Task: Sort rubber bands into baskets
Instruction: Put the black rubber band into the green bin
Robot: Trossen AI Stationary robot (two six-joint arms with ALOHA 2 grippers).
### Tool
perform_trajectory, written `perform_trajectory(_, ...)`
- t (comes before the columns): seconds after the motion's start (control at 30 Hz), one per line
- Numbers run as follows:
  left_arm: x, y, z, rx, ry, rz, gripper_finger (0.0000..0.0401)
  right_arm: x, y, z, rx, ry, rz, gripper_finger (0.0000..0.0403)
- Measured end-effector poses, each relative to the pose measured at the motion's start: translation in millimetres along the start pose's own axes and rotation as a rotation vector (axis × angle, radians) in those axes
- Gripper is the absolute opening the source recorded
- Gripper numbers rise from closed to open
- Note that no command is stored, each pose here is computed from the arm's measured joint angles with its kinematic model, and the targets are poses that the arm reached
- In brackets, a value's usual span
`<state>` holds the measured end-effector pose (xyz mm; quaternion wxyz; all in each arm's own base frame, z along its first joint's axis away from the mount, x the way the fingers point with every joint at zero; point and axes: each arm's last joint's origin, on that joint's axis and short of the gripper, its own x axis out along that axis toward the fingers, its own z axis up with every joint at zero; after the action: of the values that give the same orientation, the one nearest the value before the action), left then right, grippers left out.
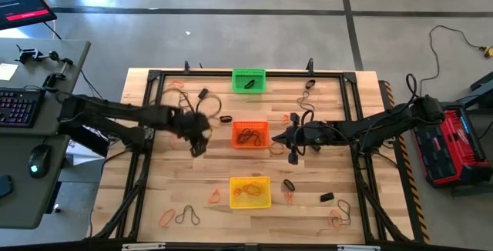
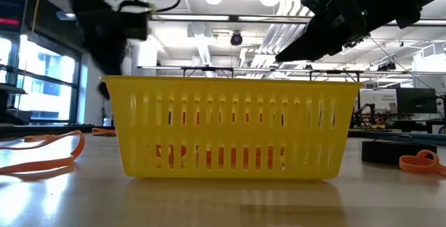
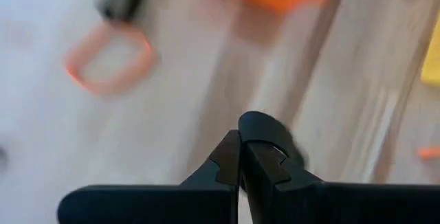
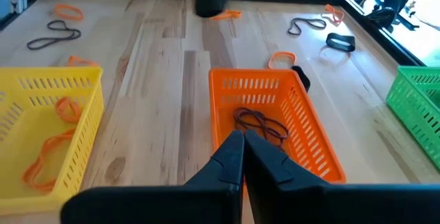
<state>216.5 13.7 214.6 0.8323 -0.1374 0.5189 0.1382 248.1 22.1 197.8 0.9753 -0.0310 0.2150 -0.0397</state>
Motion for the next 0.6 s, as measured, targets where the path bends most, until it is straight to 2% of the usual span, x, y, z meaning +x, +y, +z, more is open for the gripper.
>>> perform_trajectory(0.2,-24,36,43,0.052,-0.132,0.069,0.0,0,0,3,0.005,-0.026,0.0,0.0)
perform_trajectory(0.3,-28,53,63,0.069,-0.15,0.113,0.0,0,0,4,0.008,-0.039,0.0,0.0)
perform_trajectory(0.6,-12,94,129,0.183,-0.135,0.165,0.0,0,-1,4,0.042,-0.04,-0.038,0.0)
